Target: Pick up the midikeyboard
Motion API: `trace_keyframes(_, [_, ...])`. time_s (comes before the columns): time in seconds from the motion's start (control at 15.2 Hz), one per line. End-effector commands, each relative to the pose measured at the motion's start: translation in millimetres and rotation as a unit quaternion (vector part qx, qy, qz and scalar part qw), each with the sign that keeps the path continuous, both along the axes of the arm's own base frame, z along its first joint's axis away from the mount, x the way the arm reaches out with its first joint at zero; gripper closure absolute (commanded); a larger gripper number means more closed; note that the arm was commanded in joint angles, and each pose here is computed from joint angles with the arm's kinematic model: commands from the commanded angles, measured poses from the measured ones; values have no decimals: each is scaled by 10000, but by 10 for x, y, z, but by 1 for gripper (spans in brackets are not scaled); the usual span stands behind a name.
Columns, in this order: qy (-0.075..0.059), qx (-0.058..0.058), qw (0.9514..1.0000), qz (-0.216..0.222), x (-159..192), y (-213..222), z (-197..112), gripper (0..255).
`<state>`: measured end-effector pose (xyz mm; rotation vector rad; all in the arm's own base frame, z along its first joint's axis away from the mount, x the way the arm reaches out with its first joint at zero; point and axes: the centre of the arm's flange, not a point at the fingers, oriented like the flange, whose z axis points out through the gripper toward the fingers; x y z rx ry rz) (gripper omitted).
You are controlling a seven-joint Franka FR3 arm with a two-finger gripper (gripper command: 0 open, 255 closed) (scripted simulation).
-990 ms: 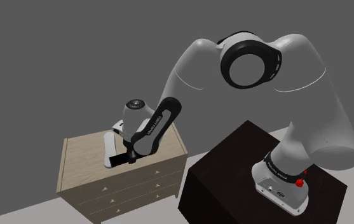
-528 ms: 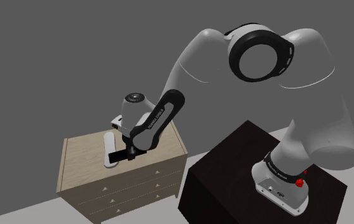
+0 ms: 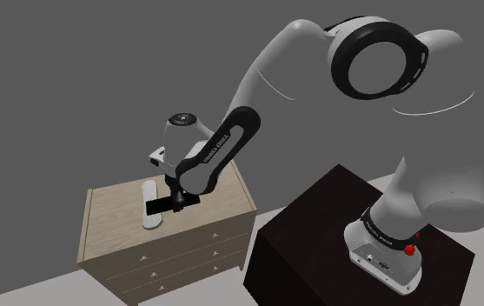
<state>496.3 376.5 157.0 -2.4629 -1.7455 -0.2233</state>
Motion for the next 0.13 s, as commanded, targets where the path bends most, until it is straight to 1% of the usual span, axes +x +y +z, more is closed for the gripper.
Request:
trace_keyframes(0.0, [1, -1, 10000, 0, -8, 16, 48, 255])
trace_keyframes(0.07, [1, -1, 10000, 0, -8, 16, 48, 255])
